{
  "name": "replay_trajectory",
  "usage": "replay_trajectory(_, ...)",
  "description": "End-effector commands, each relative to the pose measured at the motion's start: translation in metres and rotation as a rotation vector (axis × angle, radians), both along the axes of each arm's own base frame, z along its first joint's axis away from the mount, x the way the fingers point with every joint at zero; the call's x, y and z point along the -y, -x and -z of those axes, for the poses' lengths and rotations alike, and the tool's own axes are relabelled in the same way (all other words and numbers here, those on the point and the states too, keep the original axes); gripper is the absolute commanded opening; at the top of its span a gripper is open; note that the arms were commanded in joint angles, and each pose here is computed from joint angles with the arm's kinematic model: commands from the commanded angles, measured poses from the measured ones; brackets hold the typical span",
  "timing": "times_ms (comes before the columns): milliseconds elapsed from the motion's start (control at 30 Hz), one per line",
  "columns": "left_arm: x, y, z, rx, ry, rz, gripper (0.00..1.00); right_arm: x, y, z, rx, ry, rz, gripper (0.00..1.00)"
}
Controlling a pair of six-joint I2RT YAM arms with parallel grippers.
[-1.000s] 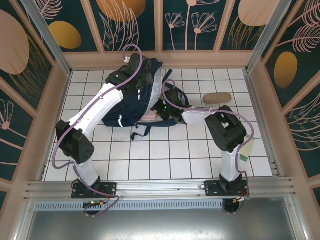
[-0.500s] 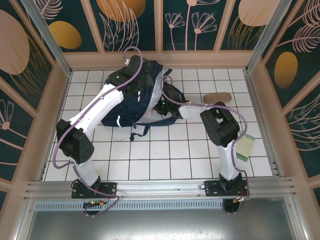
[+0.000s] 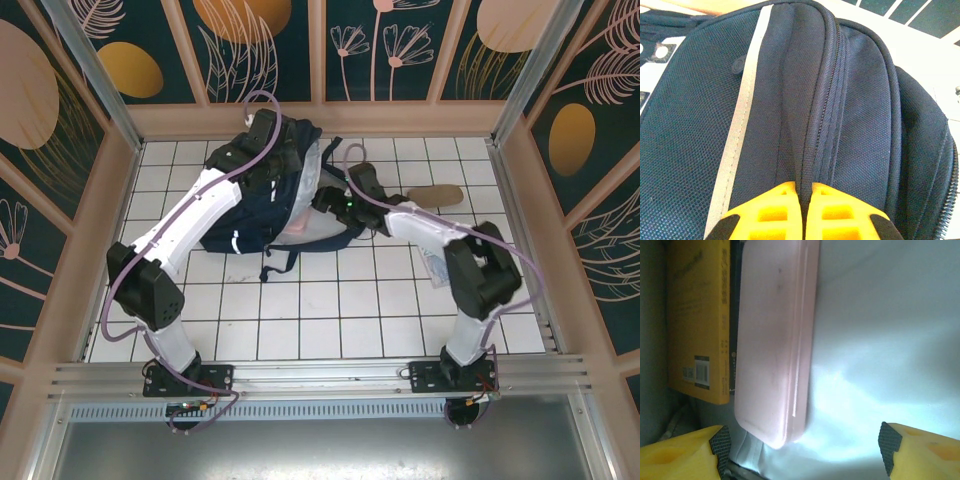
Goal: Pack books, pencil case, and school supplies into a backpack
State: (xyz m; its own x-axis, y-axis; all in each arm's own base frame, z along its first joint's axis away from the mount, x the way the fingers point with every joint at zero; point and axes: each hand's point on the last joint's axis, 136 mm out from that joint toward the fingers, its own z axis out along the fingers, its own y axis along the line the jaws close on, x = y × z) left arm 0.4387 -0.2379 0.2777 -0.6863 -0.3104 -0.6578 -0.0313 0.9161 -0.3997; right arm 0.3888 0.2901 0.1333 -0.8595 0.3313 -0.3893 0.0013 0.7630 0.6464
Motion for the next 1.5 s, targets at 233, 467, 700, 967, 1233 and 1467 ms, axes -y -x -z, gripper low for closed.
replay_trajectory(233, 0.006, 0.015, -0.054, 0.165, 0.046, 0.136, 0.0, 0.173, 0.032, 0.013, -0.054, 0.187, 0.317, 0.83)
replay_trajectory(467, 0.005, 0.022, -0.048, 0.158, 0.024, 0.174, 0.0, 0.258, 0.044, 0.055, -0.139, 0.222, 0.479, 0.82)
replay_trajectory(700, 0.002, 0.025, -0.038, 0.132, -0.002, 0.181, 0.0, 0.261, 0.058, 0.102, -0.275, 0.219, 0.462, 0.74)
replay_trajectory(967, 0.003, 0.027, -0.039, 0.136, 0.016, 0.182, 0.0, 0.195, 0.081, 0.109, -0.329, 0.107, 0.376, 0.73)
replay_trajectory(1233, 0.007, 0.029, -0.024, 0.107, 0.022, 0.206, 0.0, 0.17, 0.072, 0.064, -0.231, 0.127, 0.308, 0.74)
replay_trajectory(1467, -0.002, 0.03, -0.005, 0.076, -0.037, 0.182, 0.0, 0.215, 0.061, 0.056, -0.186, 0.187, 0.345, 0.7)
